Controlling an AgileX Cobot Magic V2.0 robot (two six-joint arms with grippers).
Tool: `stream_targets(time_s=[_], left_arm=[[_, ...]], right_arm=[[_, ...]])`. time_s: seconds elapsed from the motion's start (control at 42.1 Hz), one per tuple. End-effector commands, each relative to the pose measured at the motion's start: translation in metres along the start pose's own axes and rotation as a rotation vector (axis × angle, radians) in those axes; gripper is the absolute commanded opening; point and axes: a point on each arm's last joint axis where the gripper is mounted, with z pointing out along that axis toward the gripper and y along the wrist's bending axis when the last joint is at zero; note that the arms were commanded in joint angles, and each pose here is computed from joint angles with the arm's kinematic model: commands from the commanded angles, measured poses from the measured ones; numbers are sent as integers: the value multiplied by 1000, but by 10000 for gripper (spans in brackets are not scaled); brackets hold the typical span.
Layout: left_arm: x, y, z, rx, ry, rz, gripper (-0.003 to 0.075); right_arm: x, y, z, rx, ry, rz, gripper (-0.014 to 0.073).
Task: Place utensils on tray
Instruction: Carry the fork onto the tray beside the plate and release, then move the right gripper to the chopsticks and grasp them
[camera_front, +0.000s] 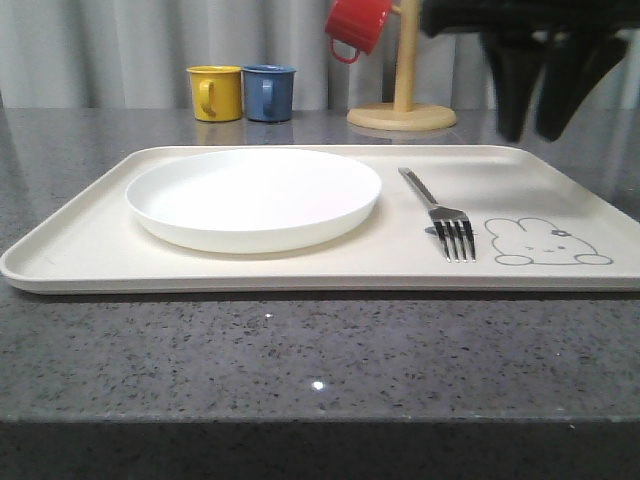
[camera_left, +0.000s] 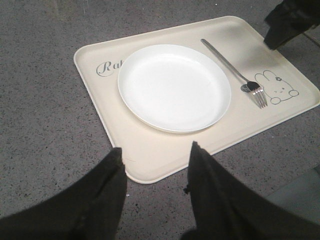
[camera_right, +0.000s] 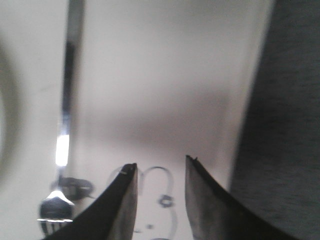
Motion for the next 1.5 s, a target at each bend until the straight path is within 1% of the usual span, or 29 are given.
stream_targets(time_s=[0.0, 0.095, 0.166, 0.309, 0.404, 0.475, 0.57, 0.737, 0.808, 0.903, 0.998, 1.259, 1.473], left_arm=[[-12, -2, -5, 13, -94, -5, 295], [-12, -2, -5, 13, -94, -5, 295], [-12, -2, -5, 13, -94, -5, 295], [-12, -2, -5, 13, -94, -5, 295], [-12, -2, -5, 13, -94, -5, 295], [-12, -2, -5, 13, -94, -5, 295], [-12, -2, -5, 13, -94, -5, 295], [-12, -2, -5, 13, -94, -5, 295], [-12, -2, -5, 13, -94, -5, 295], [-12, -2, -5, 13, -94, -5, 295], [-12, -2, -5, 13, -94, -5, 295], [-12, -2, -5, 13, -94, -5, 295], [-12, -2, -5, 13, -94, -5, 295]], right_arm=[[9, -41, -39, 93, -21, -10, 273], [16, -73, -49, 115, -44, 26, 273], [23, -91, -49, 133, -41, 47, 273], [40, -124, -36, 173, 19, 62, 273], [47, -137, -24, 183, 61, 25, 273], [49, -144, -17, 182, 61, -2, 273], [50, -154, -12, 170, 44, 12, 273], [48, -164, -7, 148, 16, 66, 273], [47, -165, -3, 124, 20, 54, 273], [44, -164, 6, 65, 32, 16, 273], [40, -164, 13, 29, 26, 21, 273], [34, -170, 25, 62, 26, 6, 273], [32, -172, 33, 68, 29, 3, 273]])
